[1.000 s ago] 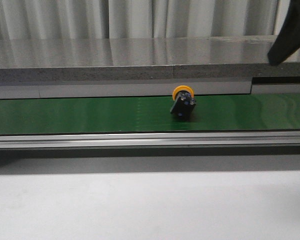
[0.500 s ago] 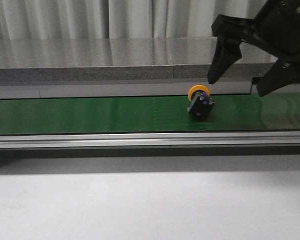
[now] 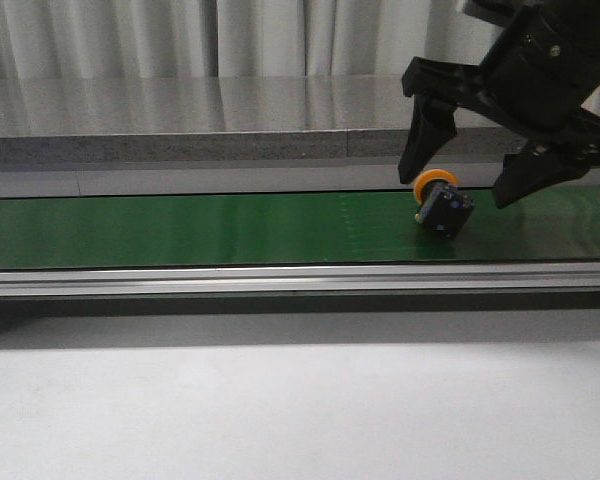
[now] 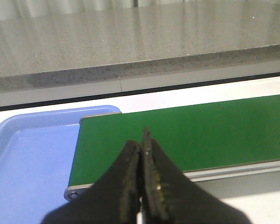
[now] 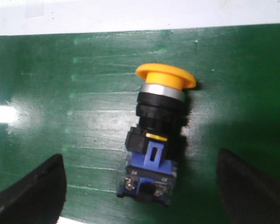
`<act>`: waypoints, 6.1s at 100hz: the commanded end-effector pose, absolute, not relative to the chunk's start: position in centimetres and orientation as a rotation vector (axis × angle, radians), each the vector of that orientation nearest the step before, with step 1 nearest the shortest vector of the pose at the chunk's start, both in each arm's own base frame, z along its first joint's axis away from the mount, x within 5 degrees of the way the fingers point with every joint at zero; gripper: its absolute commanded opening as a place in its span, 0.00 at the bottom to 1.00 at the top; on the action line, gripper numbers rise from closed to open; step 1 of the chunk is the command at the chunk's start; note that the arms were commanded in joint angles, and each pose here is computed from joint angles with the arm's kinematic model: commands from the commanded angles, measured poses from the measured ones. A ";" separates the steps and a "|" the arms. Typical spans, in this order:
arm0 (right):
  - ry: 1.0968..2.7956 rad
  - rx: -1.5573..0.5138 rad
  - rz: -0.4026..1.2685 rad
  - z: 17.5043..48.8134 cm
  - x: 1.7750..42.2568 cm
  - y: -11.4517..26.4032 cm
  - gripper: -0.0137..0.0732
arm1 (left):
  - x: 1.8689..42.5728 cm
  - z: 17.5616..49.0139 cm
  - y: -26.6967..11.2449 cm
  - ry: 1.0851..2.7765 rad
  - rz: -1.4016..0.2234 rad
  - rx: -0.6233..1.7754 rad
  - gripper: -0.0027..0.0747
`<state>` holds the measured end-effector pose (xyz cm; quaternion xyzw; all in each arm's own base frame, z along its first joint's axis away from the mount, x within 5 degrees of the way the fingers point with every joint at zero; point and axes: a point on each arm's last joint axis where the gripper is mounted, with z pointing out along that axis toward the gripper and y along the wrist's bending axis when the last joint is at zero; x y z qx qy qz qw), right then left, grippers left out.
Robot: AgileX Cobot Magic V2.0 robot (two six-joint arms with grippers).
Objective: Move button from left to right
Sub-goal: 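Lower the open right gripper over the switch on the belt, then close the right gripper on the switch and lift it off the belt, then carry the switch past the belt end and set it on the green mat, then open the right gripper and raise it away from the switch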
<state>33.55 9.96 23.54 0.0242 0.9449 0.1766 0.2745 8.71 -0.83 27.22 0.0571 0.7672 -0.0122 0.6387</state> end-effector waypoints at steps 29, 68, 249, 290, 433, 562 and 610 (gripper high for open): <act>2.468 0.067 0.484 24.7 34.3 10.1 0.45 | 8.8 28.9 -0.8 1.655 -0.033 0.109 0.01; 2.446 0.038 0.468 26.9 33.3 9.2 0.35 | 8.8 28.9 -0.8 1.655 -0.033 0.109 0.01; 2.513 0.444 -0.197 21.7 34.8 -14.9 0.62 | 8.8 28.9 -0.8 1.655 -0.033 0.109 0.01; 2.474 0.436 -0.209 23.2 34.5 -14.8 0.72 | 8.8 28.9 -0.8 1.655 -0.033 0.109 0.01; 1.719 -0.040 0.062 31.9 13.8 0.9 0.72 | 8.8 28.9 -0.8 1.655 -0.033 0.109 0.01; 1.695 -0.037 0.072 31.7 10.1 0.7 0.08 | 8.8 28.9 -0.8 1.655 -0.033 0.109 0.01; 1.698 -0.041 0.066 29.3 8.9 0.6 0.08 | 8.8 28.9 -0.8 1.655 -0.033 0.109 0.01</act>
